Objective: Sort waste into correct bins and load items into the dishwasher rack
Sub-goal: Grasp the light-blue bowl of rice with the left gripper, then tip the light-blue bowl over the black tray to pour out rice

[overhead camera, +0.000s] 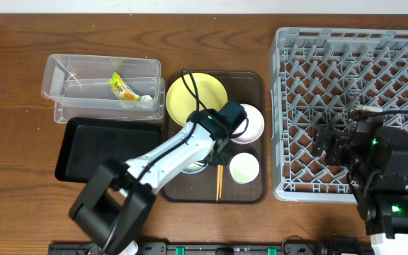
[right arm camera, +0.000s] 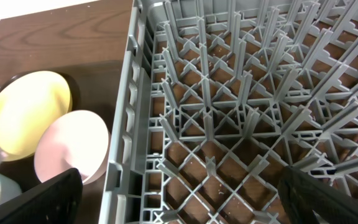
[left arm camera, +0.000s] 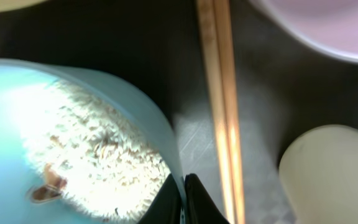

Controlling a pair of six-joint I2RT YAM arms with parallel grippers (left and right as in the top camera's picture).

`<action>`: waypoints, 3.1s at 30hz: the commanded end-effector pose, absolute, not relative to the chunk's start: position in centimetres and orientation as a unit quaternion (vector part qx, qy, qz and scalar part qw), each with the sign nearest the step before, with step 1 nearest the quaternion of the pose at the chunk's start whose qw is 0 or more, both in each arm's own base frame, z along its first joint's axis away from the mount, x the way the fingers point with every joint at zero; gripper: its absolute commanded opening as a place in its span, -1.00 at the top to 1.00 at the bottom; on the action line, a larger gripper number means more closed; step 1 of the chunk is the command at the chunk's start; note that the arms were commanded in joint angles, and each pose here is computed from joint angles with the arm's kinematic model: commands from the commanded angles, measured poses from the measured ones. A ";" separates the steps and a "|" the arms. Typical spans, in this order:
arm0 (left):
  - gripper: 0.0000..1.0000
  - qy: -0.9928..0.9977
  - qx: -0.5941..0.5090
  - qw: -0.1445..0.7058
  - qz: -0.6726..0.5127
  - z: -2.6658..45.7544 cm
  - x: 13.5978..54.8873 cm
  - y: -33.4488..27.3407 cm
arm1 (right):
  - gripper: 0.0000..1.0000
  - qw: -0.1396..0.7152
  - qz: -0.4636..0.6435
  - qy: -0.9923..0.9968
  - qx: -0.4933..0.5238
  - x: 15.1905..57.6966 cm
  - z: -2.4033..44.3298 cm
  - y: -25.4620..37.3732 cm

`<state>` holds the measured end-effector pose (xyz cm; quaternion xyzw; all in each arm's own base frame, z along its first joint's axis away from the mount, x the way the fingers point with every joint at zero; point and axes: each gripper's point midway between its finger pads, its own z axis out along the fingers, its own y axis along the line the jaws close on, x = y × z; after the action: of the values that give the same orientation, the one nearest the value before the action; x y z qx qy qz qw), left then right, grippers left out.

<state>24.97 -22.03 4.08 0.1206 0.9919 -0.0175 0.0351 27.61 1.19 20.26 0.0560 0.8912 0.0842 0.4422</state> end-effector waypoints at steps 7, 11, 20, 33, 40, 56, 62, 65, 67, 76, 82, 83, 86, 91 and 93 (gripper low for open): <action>0.88 0.985 0.116 0.122 -0.031 12.7 26.5 -18.4 | -0.99 0.452 0.094 0.886 0.051 27.7 21.2 1.8; 0.88 0.986 0.076 0.145 -0.034 15.2 27.2 -14.7 | -0.99 0.452 0.094 0.886 0.050 27.7 21.2 1.8; 0.88 0.970 0.062 0.122 -0.202 16.7 28.1 -11.4 | -0.98 0.452 0.094 0.886 0.050 27.7 21.2 1.8; 0.88 0.851 -0.044 0.147 -0.503 15.7 28.0 -5.8 | -0.98 0.446 0.094 0.888 0.051 27.6 21.0 1.8; 0.88 0.774 -0.154 0.148 -0.596 15.0 29.0 -2.8 | -0.99 0.444 0.094 0.890 0.051 27.5 20.9 1.8; 0.88 0.657 -0.313 0.126 -0.675 15.1 30.1 1.8 | -0.99 0.442 0.092 0.891 0.048 27.4 20.8 1.8; 0.88 0.705 -0.222 0.202 -0.643 14.6 29.8 1.6 | -0.98 0.439 0.090 0.893 0.045 27.3 20.6 1.8; 0.88 0.720 -0.164 0.250 -0.626 14.9 29.4 1.2 | -0.99 0.438 0.088 0.894 0.042 27.3 20.6 1.8; 0.88 0.729 -0.136 0.264 -0.617 14.9 28.9 1.0 | -0.98 0.438 0.088 0.894 0.042 27.3 20.6 1.8; 0.88 0.729 -0.141 0.258 -0.619 15.0 28.8 0.9 | -0.99 0.438 0.088 0.894 0.042 27.3 20.6 1.8; 0.88 0.673 -0.307 0.109 -0.664 15.1 28.9 0.9 | -0.99 0.437 0.088 0.894 0.042 27.3 20.6 1.8; 0.88 0.658 -0.328 0.092 -0.671 15.4 28.9 0.9 | -0.99 0.437 0.088 0.894 0.042 27.3 20.6 1.8; 0.88 0.639 -0.336 0.100 -0.685 16.1 29.4 1.2 | -0.98 0.435 0.088 0.895 0.042 27.2 20.5 1.8; 0.88 0.717 -0.286 0.112 -0.626 12.8 29.1 1.4 | -0.98 0.432 0.088 0.897 0.043 27.1 20.3 1.8; 0.88 0.715 -0.290 0.107 -0.627 12.9 29.0 1.3 | -0.99 0.432 0.088 0.896 0.043 27.1 20.3 1.8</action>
<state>29.59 1.44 13.85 -0.2698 0.7047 -0.6407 0.1415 26.97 1.27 19.46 0.0558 0.9003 0.0846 0.4234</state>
